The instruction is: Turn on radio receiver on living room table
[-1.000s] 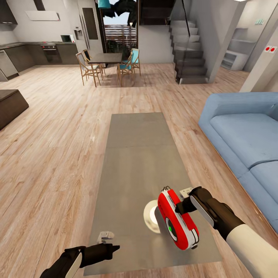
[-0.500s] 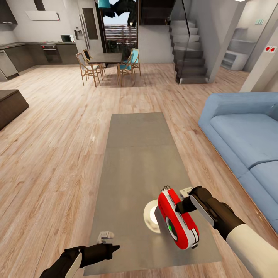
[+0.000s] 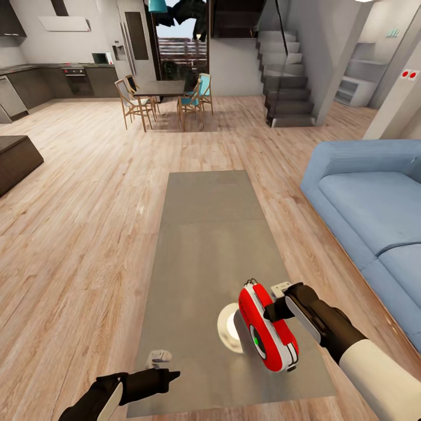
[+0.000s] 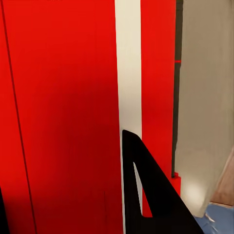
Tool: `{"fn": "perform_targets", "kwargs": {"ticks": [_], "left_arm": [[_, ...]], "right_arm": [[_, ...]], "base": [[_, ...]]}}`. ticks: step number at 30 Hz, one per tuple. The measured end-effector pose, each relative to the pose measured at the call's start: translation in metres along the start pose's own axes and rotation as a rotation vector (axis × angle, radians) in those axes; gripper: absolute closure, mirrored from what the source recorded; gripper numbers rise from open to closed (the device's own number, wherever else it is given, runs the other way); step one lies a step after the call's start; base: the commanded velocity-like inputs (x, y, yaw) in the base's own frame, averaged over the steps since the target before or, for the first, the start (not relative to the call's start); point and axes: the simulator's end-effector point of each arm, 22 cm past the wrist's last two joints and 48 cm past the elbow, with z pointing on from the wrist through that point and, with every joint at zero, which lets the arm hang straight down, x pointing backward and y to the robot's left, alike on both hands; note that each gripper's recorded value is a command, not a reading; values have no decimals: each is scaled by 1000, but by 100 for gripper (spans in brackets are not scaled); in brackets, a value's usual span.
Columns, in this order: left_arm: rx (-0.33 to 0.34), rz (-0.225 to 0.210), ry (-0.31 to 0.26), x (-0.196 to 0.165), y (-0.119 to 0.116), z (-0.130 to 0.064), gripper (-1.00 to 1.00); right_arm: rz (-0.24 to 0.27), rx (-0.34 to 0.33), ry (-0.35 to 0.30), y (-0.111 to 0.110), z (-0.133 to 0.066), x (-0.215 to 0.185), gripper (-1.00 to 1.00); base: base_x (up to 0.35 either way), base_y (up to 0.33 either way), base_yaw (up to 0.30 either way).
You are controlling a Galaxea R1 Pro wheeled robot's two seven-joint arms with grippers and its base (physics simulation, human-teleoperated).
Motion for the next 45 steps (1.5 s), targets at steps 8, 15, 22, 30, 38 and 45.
{"fn": "perform_targets", "kwargs": {"ticks": [8,15,22,30,38,45], "left_arm": [[-1,1,0,0,1,0,100],[-1,1,-1,0,1,-1,100],[-8,3,0,0,5,-3,100],[-10,4,1,0,6,-4,100],[-10,3,0,0,6,-4,100],[-10,3,0,0,6,-4,100]], "right_arm": [[21,23,64,-10,16,25,100],[44,27,55,-15,27,32,100],[36,31,47,-13,28,30,100],[37,29,42,-12,28,29,100],[45,24,32,-11,30,28,100],[48,22,30,-11,30,28,100]], "base": [[0,0,0],[0,0,0],[0,0,0],[0,0,0],[0,0,0],[0,0,0]]}}
